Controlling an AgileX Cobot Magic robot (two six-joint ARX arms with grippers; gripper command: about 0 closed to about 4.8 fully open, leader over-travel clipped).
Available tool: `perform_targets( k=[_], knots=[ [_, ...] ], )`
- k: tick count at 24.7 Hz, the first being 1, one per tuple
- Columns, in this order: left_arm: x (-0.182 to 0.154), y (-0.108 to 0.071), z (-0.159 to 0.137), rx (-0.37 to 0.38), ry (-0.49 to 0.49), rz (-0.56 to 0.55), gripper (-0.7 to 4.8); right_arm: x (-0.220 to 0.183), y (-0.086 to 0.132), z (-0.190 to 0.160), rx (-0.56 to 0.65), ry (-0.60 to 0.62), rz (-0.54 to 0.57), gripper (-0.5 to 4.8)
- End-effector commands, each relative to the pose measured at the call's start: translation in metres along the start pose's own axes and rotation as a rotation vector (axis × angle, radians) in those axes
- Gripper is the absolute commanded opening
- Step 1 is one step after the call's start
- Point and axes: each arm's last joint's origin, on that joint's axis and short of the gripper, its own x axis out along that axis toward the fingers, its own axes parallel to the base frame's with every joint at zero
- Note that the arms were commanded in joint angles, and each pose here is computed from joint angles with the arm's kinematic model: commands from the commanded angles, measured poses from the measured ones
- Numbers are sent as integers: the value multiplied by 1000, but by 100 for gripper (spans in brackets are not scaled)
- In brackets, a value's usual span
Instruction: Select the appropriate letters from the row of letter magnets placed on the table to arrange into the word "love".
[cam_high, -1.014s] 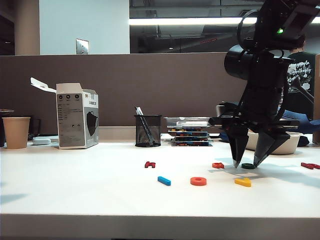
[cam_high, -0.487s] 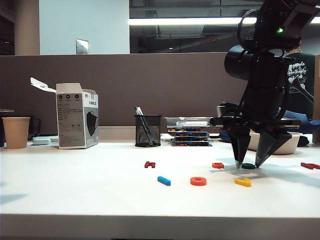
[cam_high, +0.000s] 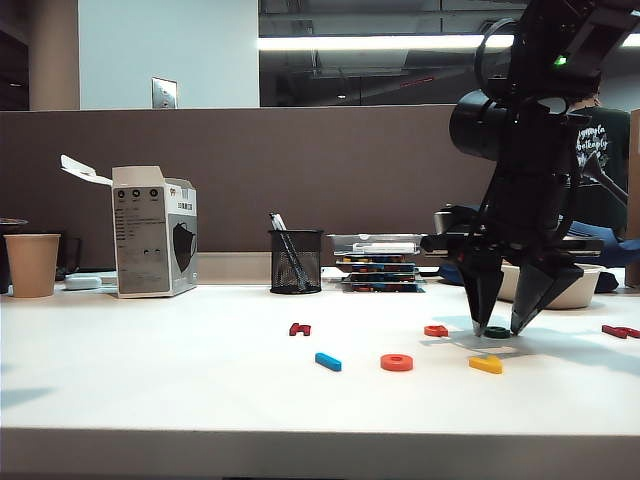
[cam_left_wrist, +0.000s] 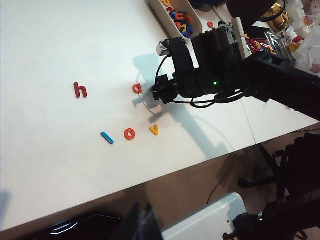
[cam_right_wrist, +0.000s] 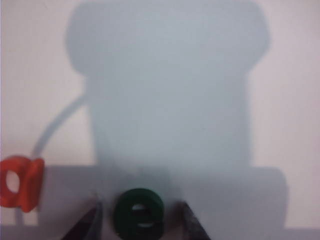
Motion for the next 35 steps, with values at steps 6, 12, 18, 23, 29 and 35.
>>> perform_targets(
  k=[6,12,18,23,29,35],
  knots=[
    [-2,-1,0,7,-6,-5,-5,1,0,-4,-2,40,-3,144],
    [-2,-1,0,7,-7,-5,-5,1,0,-4,-2,38,-3,143],
    [-2,-1,0,7,-7,-5,-5,1,0,-4,-2,37,-2,111],
    [-2,-1,0,7,-6,-5,-5,2,0,-4,-2,34,-2,93],
    [-2,-1,0,7,-6,-5,-5,2,0,-4,-2,32,-4,94],
    [-2,-1,0,7,-6,-5,-5,-1,0,-2,-1,30,-1,94]
  ],
)
